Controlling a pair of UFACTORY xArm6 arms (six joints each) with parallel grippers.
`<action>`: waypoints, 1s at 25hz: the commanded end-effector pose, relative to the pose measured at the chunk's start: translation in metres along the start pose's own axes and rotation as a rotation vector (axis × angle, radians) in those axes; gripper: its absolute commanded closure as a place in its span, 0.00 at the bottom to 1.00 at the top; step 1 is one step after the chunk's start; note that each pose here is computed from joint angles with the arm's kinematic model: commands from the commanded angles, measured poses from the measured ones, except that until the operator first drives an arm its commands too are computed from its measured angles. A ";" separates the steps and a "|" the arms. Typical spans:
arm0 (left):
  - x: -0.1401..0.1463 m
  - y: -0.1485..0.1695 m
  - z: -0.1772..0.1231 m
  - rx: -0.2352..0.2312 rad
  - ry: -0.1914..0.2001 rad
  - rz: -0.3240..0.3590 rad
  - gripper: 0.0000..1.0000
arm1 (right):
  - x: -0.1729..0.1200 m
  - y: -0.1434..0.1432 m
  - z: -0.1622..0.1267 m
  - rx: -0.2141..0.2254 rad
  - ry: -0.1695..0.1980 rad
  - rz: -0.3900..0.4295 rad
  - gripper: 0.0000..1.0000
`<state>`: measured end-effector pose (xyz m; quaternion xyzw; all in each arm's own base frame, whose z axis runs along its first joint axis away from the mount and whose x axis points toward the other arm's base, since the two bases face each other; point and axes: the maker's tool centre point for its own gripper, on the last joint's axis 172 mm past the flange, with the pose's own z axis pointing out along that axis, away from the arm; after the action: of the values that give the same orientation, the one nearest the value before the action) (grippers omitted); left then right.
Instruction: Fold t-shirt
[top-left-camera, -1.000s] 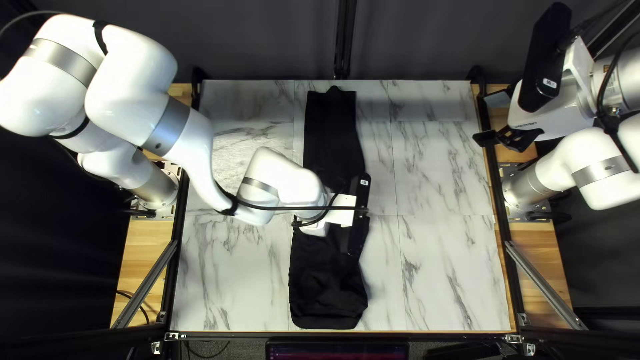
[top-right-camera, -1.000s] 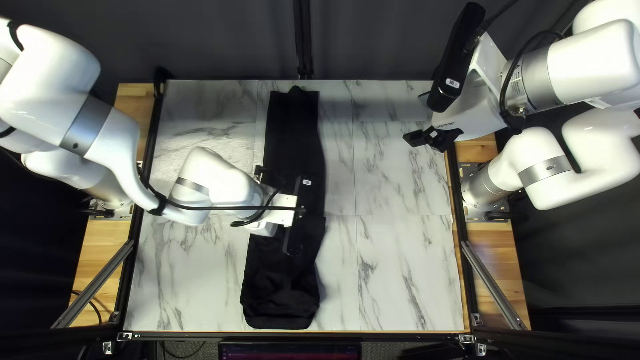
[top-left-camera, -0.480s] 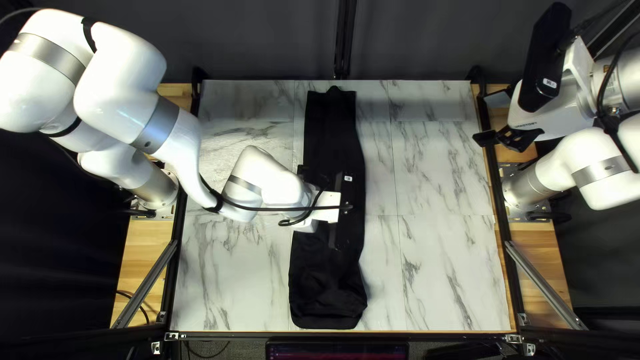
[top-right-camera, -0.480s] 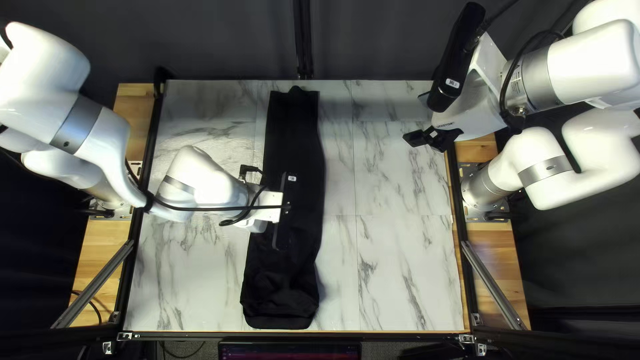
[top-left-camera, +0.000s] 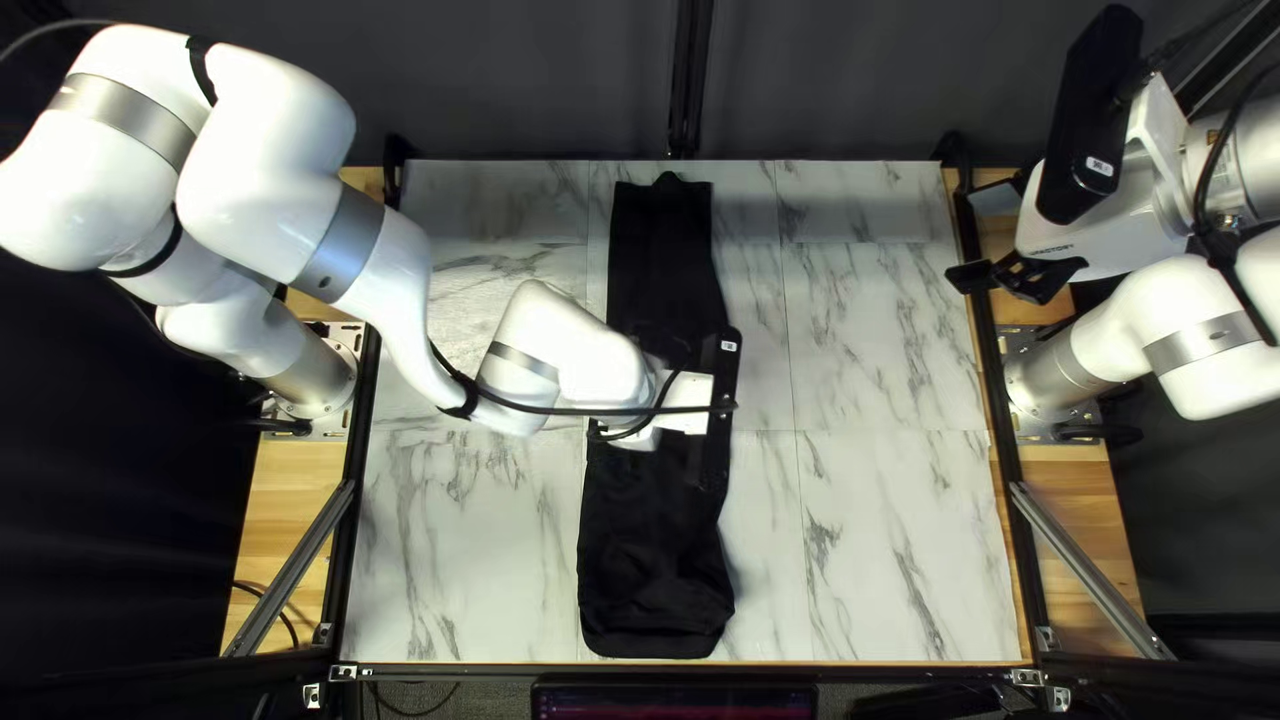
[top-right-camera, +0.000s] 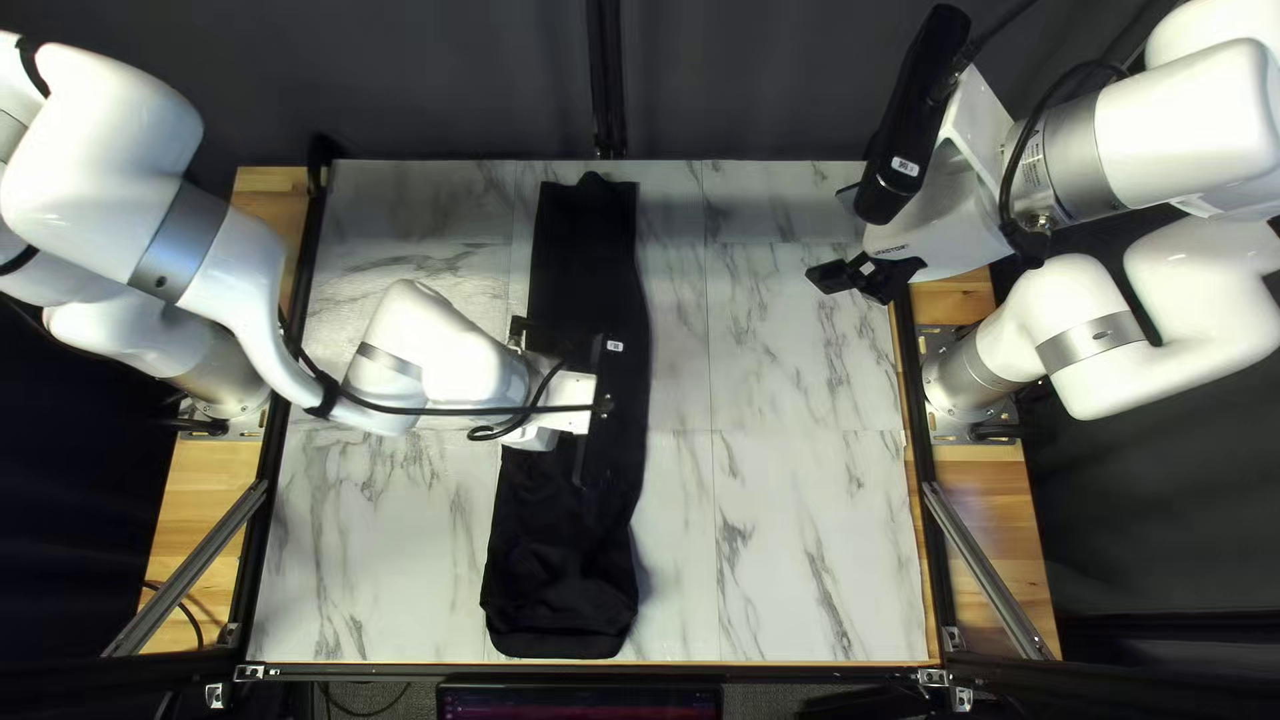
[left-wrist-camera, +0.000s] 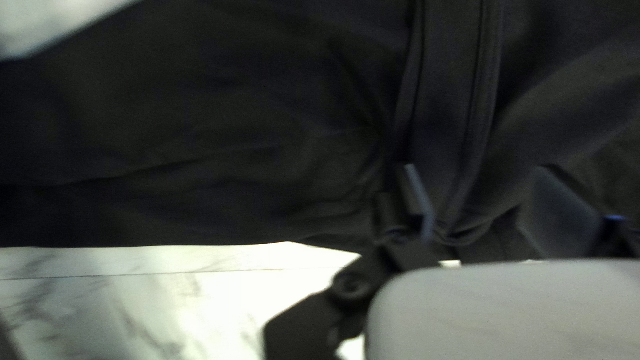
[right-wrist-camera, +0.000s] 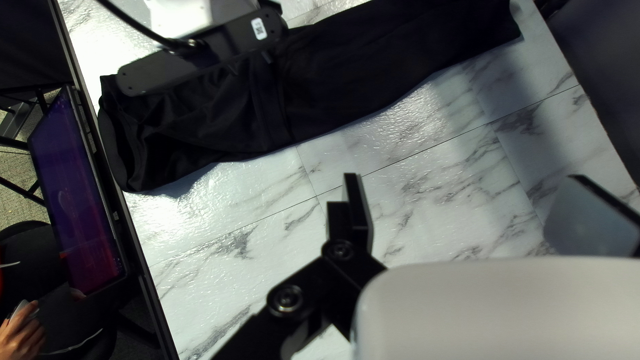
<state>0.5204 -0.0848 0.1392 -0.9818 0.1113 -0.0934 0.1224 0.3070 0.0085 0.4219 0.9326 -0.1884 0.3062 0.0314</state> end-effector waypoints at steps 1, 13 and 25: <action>0.020 0.003 0.019 -0.040 -0.023 0.065 0.00 | 0.000 0.000 0.000 0.000 0.000 0.000 0.00; 0.020 -0.004 0.076 -0.107 -0.122 0.112 0.00 | 0.000 0.000 0.000 0.000 0.000 0.000 0.00; 0.020 -0.002 0.091 -0.100 -0.129 0.169 0.00 | 0.000 0.000 0.000 0.000 0.000 0.000 0.00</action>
<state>0.5591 -0.0718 0.0602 -0.9779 0.1902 -0.0143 0.0853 0.3070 0.0085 0.4219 0.9326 -0.1884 0.3062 0.0314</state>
